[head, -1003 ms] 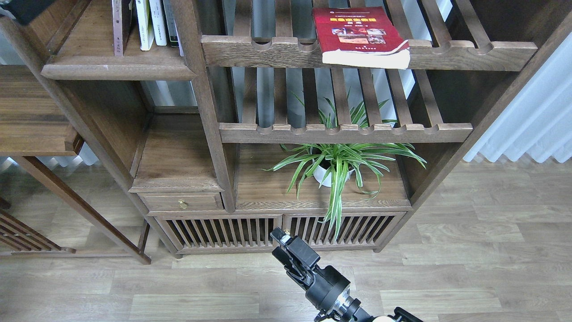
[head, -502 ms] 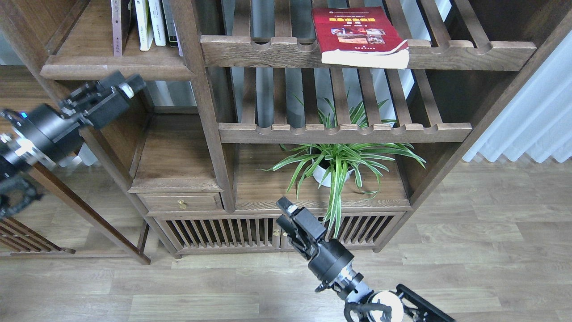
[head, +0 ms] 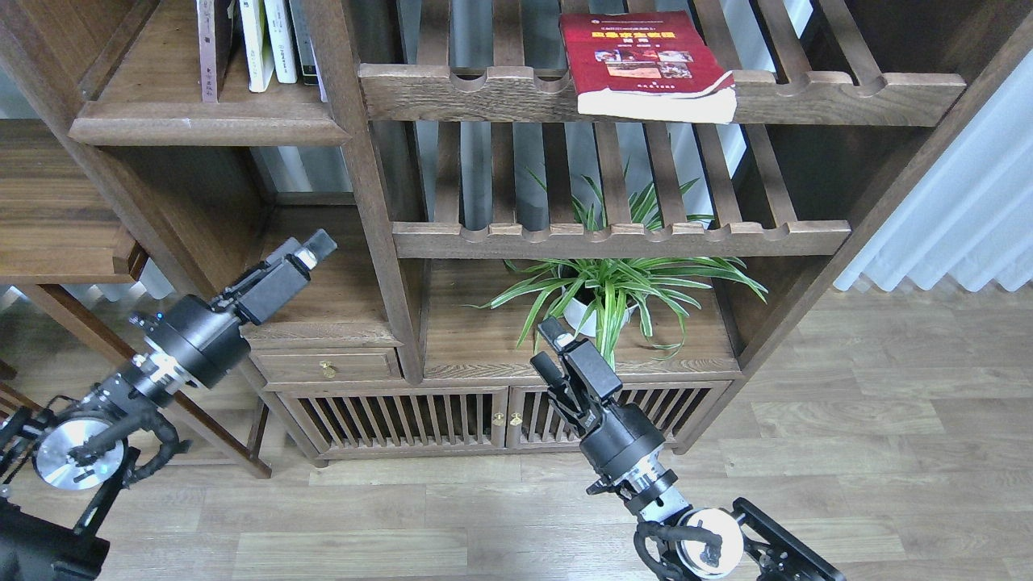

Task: Organize books on shelf
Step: 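Raise the right gripper toward the red book on the upper shelf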

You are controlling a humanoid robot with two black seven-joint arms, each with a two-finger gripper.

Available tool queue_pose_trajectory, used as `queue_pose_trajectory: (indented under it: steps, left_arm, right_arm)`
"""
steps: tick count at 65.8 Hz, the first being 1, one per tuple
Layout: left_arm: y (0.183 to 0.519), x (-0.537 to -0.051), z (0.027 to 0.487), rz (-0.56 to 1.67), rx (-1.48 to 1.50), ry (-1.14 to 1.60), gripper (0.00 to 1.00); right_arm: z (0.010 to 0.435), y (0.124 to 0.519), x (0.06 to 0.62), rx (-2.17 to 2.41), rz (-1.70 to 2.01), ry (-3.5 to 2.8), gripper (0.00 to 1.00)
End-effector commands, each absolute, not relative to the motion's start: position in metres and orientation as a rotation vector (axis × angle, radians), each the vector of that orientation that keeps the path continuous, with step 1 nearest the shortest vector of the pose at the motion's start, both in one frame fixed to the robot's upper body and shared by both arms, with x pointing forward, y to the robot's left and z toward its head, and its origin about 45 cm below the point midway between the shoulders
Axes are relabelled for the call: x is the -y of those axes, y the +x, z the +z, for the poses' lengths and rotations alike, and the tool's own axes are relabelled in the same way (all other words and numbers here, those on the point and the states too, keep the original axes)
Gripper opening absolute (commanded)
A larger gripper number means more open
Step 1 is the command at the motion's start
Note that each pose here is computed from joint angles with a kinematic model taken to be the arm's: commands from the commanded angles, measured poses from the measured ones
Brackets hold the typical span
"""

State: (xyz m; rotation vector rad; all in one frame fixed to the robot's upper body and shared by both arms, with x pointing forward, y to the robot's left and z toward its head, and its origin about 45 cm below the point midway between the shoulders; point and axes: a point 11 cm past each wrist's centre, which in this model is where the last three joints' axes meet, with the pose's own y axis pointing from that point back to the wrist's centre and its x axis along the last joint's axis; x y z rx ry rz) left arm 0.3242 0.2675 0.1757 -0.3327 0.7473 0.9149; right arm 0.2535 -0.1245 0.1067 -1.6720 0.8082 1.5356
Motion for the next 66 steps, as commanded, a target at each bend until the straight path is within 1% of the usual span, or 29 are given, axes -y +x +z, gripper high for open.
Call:
queue_pose_trajectory:
  steps: [1,11,22,28,38,43,53,66]
  left_arm:
    - [0.312,-0.278,0.160,0.954,-0.785,-0.318,1.00]
    - [0.299,-0.287,0.144,0.991,-0.825,-0.312,1.00]
    - [0.303,-0.313,0.137,1.076,-0.836,-0.343,1.00]
    - [0.309,-0.326,0.131,1.114,-0.878,-0.376,1.00]
    - [0.336,-0.348,0.141,1.154,-0.893,-0.461,1.00]
    - [0.344,-0.355,0.137,1.179,-0.911,-0.474,1.00]
    - [0.344,-0.356,0.135,1.187,-0.912,-0.477,1.00]
    - [0.345,-0.358,0.137,1.186,-0.931,-0.524,1.00]
  right_arm:
    - [0.112,0.255,0.124,-0.803,1.517,-1.654,0.99]
    - [0.124,0.259,0.121,-0.771,1.485,-1.651,0.99]
    - [0.155,0.276,0.116,-0.701,1.403,-1.668,0.99]
    - [0.172,0.292,0.116,-0.683,1.339,-1.673,0.99]
    - [0.194,0.316,0.107,-0.693,1.313,-1.727,0.98]
    - [0.209,0.329,0.107,-0.687,1.274,-1.743,0.98]
    - [0.217,0.344,0.117,-0.765,1.253,-1.719,0.98]
    - [0.227,0.350,0.123,-0.762,1.218,-1.711,0.98]
